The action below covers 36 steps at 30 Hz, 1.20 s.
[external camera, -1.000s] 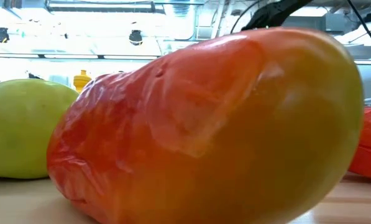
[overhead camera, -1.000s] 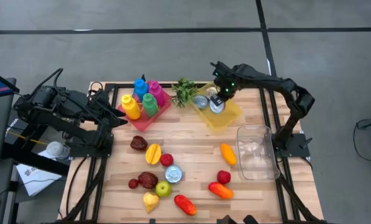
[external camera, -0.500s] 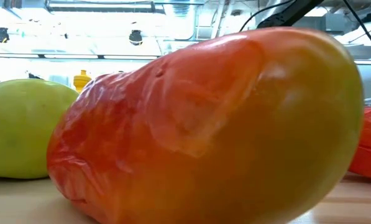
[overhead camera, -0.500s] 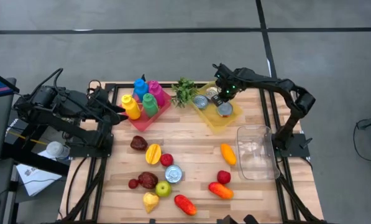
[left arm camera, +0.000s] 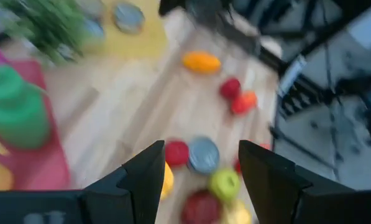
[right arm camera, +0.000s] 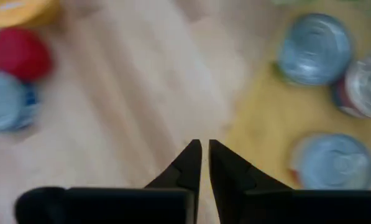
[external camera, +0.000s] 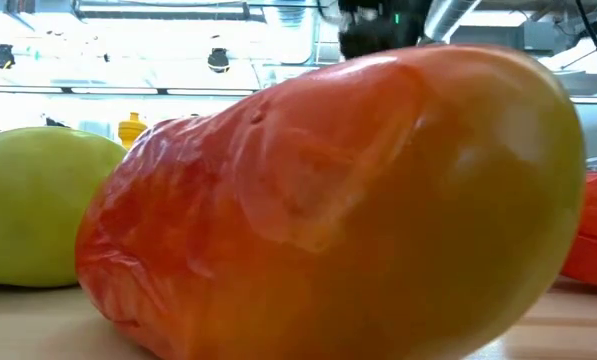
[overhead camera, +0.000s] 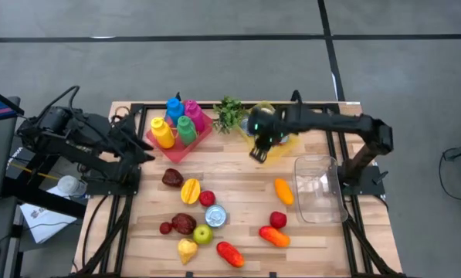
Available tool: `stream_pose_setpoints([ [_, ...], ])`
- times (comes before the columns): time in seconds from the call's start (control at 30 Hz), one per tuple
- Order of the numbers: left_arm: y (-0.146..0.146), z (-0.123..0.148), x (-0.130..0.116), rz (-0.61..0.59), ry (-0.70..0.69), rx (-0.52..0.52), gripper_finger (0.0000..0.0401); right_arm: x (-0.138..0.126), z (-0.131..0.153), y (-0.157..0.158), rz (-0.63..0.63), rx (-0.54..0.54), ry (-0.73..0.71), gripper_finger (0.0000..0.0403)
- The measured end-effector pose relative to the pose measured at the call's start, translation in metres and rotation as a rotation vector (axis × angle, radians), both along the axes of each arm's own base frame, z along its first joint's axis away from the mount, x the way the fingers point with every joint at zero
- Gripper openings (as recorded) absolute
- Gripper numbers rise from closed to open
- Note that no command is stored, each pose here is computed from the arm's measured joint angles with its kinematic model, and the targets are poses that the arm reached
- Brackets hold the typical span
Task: Pick & Place Food Item
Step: Put the blue tuna can into the yellow bin
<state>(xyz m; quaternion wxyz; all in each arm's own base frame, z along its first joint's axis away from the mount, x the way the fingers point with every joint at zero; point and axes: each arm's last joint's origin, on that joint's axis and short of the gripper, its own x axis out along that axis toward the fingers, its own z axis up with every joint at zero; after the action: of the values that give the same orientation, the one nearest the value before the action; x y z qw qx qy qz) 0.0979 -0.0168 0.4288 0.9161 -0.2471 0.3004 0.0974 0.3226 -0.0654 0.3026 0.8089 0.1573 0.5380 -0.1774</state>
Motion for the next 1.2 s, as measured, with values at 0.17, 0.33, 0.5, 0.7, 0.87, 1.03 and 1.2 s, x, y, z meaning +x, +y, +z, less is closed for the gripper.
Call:
stream_pose_setpoints([
  [0.17, -0.005, -0.007, 0.007, -0.083, 0.102, -0.037, 0.0195, 0.009, 0.011, 0.066, 0.015, 0.071, -0.053, 0.0077],
  [0.33, -0.006, -0.009, 0.014, -0.118, 0.125, 0.007, 0.0195, 0.024, -0.005, 0.118, -0.064, 0.172, -0.086, 0.0161],
  [0.5, -0.006, -0.009, 0.013, -0.142, 0.121, 0.042, 0.0195, 0.046, -0.04, 0.15, -0.134, 0.204, -0.067, 0.0215],
  [0.7, -0.005, -0.008, 0.009, -0.153, 0.104, 0.065, 0.0195, 0.076, -0.086, 0.164, -0.161, 0.193, 0.015, 0.0208],
  [0.87, -0.004, -0.007, 0.007, -0.153, 0.099, 0.065, 0.0195, 0.108, -0.103, 0.174, -0.126, 0.187, 0.012, 0.0195],
  [1.03, -0.004, -0.007, 0.007, -0.152, 0.1, 0.065, 0.0195, 0.133, -0.11, 0.179, -0.103, 0.183, -0.003, 0.0192],
  [1.2, -0.004, -0.007, 0.007, -0.152, 0.1, 0.066, 0.0195, 0.142, -0.131, 0.18, -0.101, 0.187, 0.069, 0.0201],
])
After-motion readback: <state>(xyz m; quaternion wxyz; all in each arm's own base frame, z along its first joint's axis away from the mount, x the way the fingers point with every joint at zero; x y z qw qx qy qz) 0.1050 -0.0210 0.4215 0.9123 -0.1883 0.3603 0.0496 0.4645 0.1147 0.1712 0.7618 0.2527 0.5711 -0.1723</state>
